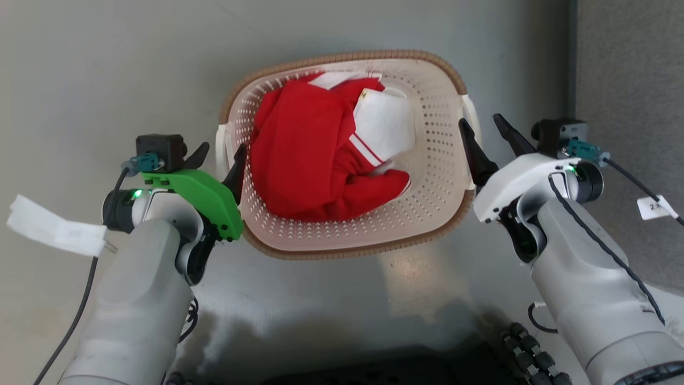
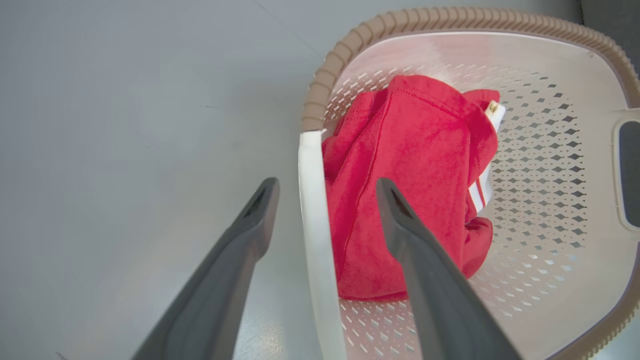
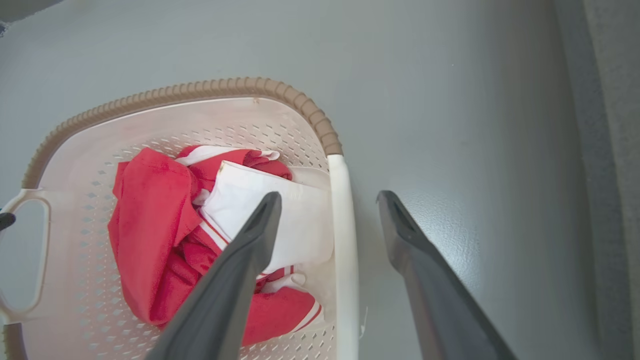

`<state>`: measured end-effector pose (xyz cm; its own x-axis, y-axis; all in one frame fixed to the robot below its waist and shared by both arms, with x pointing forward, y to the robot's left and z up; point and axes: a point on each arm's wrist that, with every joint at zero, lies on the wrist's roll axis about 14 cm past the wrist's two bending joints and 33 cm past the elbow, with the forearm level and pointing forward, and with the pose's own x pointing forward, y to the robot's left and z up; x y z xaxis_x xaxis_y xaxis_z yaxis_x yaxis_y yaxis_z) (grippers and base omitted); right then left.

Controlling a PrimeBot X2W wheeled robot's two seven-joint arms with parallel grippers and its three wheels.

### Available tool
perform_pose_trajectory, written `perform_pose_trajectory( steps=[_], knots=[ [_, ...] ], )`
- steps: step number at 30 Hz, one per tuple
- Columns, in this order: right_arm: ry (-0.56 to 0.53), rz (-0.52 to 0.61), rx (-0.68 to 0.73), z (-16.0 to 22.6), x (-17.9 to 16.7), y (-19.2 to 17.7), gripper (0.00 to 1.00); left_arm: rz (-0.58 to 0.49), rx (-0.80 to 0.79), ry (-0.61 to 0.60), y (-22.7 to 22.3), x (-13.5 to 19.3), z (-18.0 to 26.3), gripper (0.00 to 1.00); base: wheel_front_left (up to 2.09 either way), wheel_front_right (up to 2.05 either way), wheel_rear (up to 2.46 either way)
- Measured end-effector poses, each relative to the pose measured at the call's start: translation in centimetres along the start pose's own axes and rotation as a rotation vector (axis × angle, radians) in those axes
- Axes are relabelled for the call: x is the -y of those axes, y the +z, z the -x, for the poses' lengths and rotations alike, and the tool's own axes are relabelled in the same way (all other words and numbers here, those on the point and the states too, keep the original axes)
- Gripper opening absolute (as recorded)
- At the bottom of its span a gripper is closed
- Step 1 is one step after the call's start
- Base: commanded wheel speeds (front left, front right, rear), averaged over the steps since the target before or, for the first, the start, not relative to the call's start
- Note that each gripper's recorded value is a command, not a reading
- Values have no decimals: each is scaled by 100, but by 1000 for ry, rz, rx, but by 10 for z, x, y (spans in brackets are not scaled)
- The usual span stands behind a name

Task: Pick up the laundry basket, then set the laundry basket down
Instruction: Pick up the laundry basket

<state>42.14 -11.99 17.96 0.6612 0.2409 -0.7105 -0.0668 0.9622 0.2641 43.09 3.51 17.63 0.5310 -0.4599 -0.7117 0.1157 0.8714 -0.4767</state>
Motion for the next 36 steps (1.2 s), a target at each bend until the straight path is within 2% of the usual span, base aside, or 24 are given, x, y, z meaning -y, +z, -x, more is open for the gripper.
perform_pose_trajectory(
  steps=[9, 16, 26, 28, 29, 30, 31, 32, 33, 36],
  knots=[
    [-5, -25, -135, -11, 4, -37, 100, 20, -126, -19, -35, 0, -12, 100, 0, 0, 0],
    [6, -29, -133, -27, 3, -33, 100, 20, -142, -32, -37, 0, -21, 100, 0, 0, 0],
    [15, -33, -176, -35, 1, -45, 100, 33, -177, -37, -48, -1, -24, 100, 0, 0, 0],
    [19, -31, -177, -37, 0, -45, 80, 30, -182, -41, -49, 0, -24, 76, 0, 0, 0],
    [20, -31, -179, -37, 0, -45, 57, 31, -184, -43, -50, 0, -25, 47, 0, 0, 0],
    [21, -32, -182, -37, 0, -46, 42, 34, -186, -43, -50, 0, -25, 33, 0, 0, 0],
    [22, -32, -184, -37, -1, -47, 21, 37, -189, -41, -51, 0, -25, 12, 0, 0, 0],
    [19, -33, -185, -37, 1, -47, 7, 42, -187, -37, -51, -1, -25, 0, 0, 0, 0],
    [17, -34, -184, -38, 1, -46, 0, 45, -187, -31, -50, -4, -25, 0, 0, 0, 0],
    [21, -40, -183, -37, -1, -47, 0, 43, -184, -31, -50, -4, -24, 0, 0, 0, 0]
  ],
)
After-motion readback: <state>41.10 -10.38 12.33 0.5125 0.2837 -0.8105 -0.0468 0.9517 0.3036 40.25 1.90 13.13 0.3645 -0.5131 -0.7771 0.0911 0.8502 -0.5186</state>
